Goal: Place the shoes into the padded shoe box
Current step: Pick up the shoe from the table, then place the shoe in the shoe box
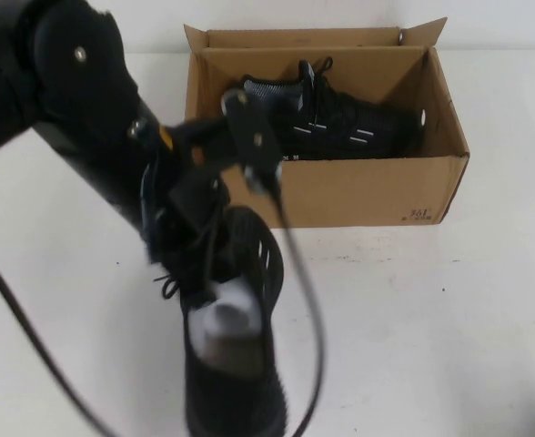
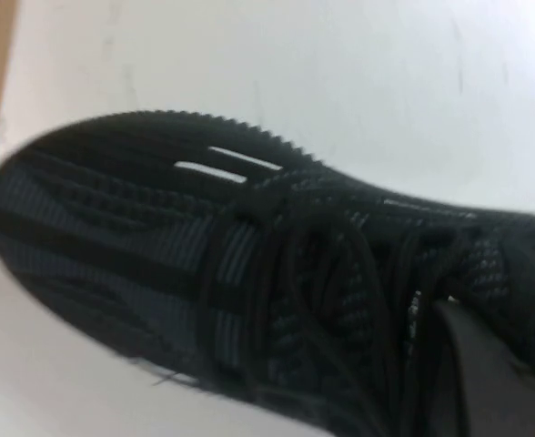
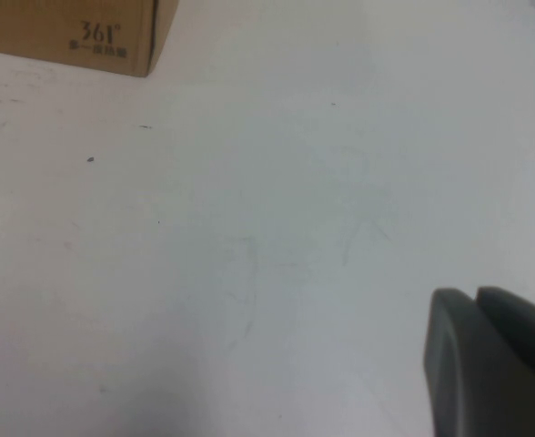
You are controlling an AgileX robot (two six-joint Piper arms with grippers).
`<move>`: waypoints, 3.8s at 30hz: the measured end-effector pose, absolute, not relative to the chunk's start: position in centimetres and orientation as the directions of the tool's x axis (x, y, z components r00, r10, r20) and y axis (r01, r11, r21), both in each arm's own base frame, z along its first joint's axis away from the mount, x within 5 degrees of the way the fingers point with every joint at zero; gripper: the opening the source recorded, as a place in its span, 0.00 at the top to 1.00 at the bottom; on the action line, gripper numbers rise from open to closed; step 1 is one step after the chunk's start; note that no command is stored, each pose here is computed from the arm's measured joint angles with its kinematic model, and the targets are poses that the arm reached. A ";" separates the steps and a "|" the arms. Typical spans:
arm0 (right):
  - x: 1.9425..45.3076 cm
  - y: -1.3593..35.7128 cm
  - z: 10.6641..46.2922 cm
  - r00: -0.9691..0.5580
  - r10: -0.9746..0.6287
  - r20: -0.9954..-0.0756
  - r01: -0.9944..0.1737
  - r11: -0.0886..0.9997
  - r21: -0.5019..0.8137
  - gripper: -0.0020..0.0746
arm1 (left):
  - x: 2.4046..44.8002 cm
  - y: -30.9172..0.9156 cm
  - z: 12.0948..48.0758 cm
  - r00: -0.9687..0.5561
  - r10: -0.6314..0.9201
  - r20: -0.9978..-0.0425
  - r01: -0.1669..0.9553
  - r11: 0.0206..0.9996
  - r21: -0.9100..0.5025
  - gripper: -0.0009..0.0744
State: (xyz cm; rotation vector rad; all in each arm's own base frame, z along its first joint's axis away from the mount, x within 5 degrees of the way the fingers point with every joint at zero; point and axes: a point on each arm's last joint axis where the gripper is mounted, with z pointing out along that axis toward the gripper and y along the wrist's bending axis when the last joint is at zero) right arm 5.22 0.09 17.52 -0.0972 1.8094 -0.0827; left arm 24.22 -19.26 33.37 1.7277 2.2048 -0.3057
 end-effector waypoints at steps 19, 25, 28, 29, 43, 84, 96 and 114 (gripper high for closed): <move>5.2 0.1 17.5 -0.237 -0.111 -0.965 -0.022 0.994 -0.108 0.98 | 27.2 -22.4 40.6 -0.708 0.257 -0.658 0.598 0.713 -0.365 0.99; 5.2 0.1 17.5 -0.237 -0.111 -0.965 -0.022 0.994 -0.108 0.98 | 29.7 -23.8 42.4 -0.673 0.200 -0.712 0.595 0.718 -0.361 0.99; 5.2 0.1 17.5 -0.237 -0.111 -0.965 -0.022 0.994 -0.108 0.98 | 31.1 -24.3 43.2 -0.646 0.170 -0.744 0.584 0.738 -0.339 0.99; 5.2 0.1 17.5 -0.237 -0.111 -0.965 -0.022 0.994 -0.108 0.98 | 31.6 -24.5 43.3 -0.639 0.162 -0.752 0.580 0.744 -0.333 0.99; 5.2 0.1 17.5 -0.237 -0.114 -0.965 -0.022 0.993 -0.112 0.98 | 36.7 -27.0 40.1 -0.651 0.093 -0.754 0.489 0.811 -0.322 0.99; 5.2 0.1 17.5 -0.237 -0.114 -0.965 -0.022 0.993 -0.112 0.98 | 40.7 -29.4 34.1 -0.639 0.040 -0.768 0.401 0.870 -0.288 0.99; 5.2 0.1 17.5 -0.237 -0.114 -0.965 -0.022 0.993 -0.112 0.98 | 40.1 -30.3 32.7 -0.677 0.108 -0.728 0.406 0.879 -0.248 0.99; 5.2 0.1 17.5 -0.237 -0.114 -0.965 -0.022 0.993 -0.112 0.98 | 39.3 -30.7 33.6 -0.695 0.153 -0.703 0.414 0.884 -0.217 0.99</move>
